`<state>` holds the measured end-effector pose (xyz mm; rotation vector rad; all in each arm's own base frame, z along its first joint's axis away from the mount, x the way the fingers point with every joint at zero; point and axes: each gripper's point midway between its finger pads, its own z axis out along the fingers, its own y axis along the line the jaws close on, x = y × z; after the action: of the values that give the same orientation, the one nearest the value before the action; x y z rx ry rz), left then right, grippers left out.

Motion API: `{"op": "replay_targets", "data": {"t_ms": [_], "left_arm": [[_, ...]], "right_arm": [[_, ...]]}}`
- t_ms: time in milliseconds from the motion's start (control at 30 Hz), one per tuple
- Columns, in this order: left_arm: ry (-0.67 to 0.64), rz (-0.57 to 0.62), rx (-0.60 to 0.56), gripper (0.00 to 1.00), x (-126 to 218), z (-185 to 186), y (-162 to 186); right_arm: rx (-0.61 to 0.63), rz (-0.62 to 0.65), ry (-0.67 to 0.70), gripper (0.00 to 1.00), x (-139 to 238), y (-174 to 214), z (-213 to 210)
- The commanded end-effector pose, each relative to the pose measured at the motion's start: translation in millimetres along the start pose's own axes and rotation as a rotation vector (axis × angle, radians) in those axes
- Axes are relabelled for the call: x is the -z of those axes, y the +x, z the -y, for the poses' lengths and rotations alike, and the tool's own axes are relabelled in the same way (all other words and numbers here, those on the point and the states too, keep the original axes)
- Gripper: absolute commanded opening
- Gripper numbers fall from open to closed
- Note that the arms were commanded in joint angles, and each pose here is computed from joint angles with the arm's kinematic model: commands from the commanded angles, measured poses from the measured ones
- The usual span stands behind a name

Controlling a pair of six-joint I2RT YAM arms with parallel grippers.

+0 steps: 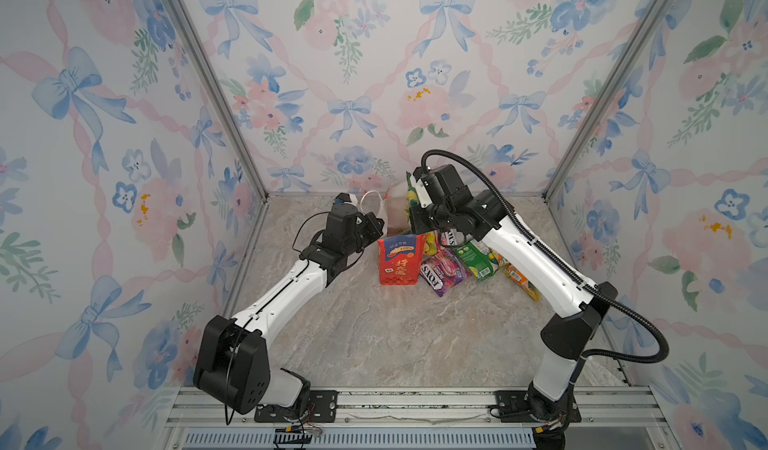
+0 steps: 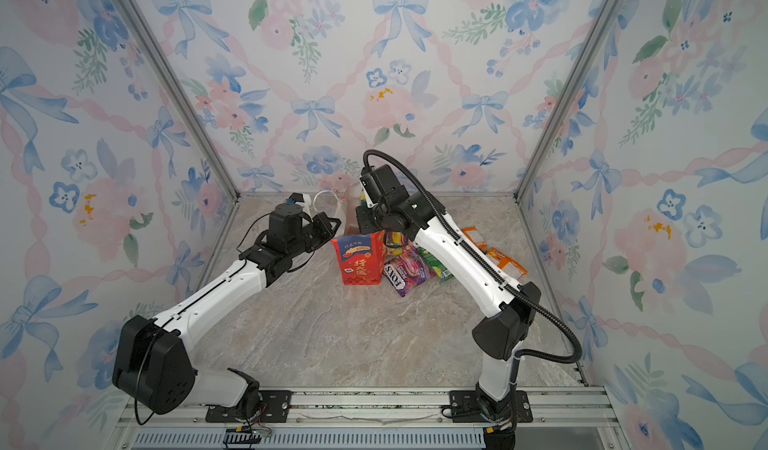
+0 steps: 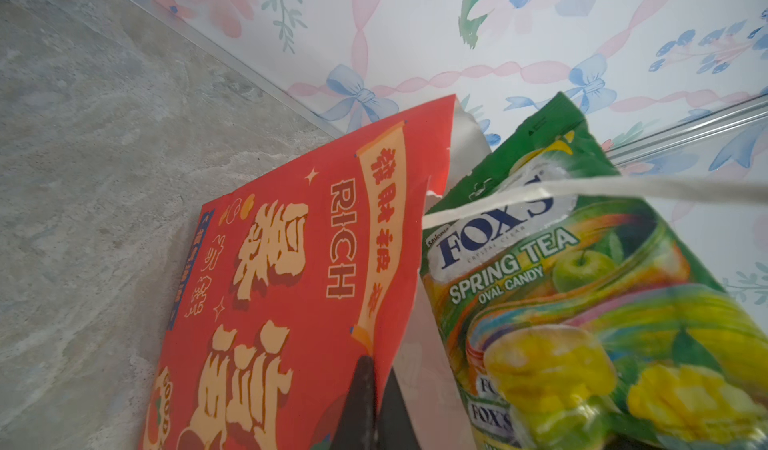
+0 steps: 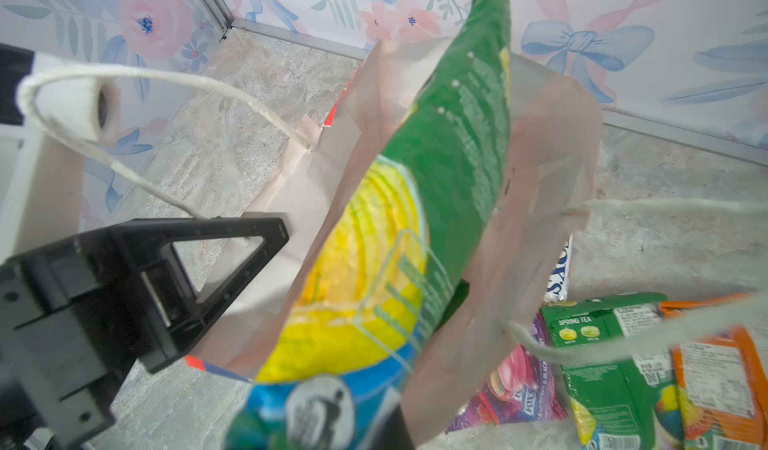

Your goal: Place the snacks into the paper bag

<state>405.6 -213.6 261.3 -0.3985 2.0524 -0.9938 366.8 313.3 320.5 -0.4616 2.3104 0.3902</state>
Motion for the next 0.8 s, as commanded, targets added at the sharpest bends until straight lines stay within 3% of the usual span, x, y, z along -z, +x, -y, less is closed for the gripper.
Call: {"op": "replay_targets", "data": {"t_ms": [0,433,767], "left_arm": [[0.064,0.014,-0.007,0.0,-4.5,22.9,-6.7],[0.076,0.002,-0.014,0.0,-9.8,31.5,-1.7],[0.063,0.008,-0.012,0.0,-6.6,26.5,-0.7]], "right_arm": [[0.037,0.005,-0.02,0.0,19.4,4.7,-2.0],[0.062,-0.048,-0.004,0.0,7.4,23.2,3.2],[-0.066,-0.068,-0.021,0.0,-3.9,22.4,8.1]]}}
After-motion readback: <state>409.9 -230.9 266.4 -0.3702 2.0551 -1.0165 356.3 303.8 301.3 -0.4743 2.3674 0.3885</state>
